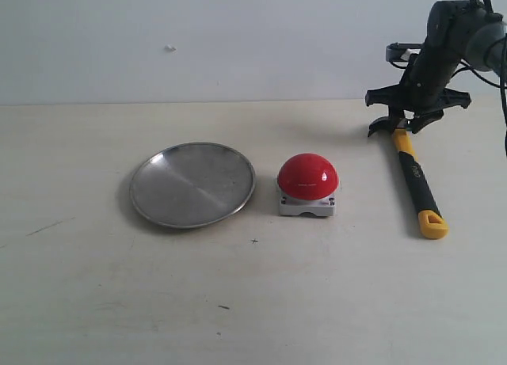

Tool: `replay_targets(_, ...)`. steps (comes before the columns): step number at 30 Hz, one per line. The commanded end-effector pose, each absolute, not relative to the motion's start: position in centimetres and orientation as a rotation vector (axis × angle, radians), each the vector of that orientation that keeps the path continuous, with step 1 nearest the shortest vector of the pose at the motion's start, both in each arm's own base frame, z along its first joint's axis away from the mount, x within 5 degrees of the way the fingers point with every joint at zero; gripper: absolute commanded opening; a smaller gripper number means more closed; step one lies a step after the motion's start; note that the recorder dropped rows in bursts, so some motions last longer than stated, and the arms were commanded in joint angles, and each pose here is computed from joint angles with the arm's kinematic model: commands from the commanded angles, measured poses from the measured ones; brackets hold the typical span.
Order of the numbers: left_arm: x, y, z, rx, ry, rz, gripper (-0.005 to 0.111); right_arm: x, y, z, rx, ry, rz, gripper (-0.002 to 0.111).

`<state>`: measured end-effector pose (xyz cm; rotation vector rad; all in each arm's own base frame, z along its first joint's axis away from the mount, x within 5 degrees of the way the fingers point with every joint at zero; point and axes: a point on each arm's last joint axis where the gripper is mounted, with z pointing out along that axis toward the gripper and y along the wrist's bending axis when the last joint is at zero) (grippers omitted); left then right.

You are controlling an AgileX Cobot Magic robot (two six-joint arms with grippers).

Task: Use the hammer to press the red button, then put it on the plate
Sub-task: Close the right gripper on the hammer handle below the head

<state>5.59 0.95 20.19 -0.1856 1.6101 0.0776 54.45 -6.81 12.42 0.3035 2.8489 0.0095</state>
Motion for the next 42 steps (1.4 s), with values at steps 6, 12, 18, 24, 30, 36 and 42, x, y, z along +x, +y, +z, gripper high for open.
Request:
replay_targets(6,5.6,1.0,20.1,-0.188,1.606,0.080,0.000,54.6,-6.3,12.0,0.321,2.844,0.102,0.045)
replay_targets(12,5.6,1.0,20.1,-0.188,1.606,0.080,0.000,54.4,-6.4,11.4,0.322,2.866,0.094,0.044)
replay_targets(18,5.6,1.0,20.1,-0.188,1.606,0.080,0.000,54.4,-6.4,11.7,0.316,2.865,0.081,0.043)
replay_targets(24,5.6,1.0,20.1,-0.188,1.606,0.080,0.000,54.3,-6.8,11.8,0.301,2.867,0.024,0.043)
replay_targets(30,5.6,1.0,20.1,-0.188,1.606,0.080,0.000,54.3,-7.2,11.8,0.241,2.874,-0.049,0.043)
replay_targets(36,5.6,1.0,20.1,-0.188,1.606,0.080,0.000,54.3,-7.2,12.0,0.215,2.872,-0.055,0.043)
replay_targets(42,5.6,1.0,20.1,-0.188,1.606,0.080,0.000,54.3,-7.1,13.5,0.220,2.845,-0.042,0.043)
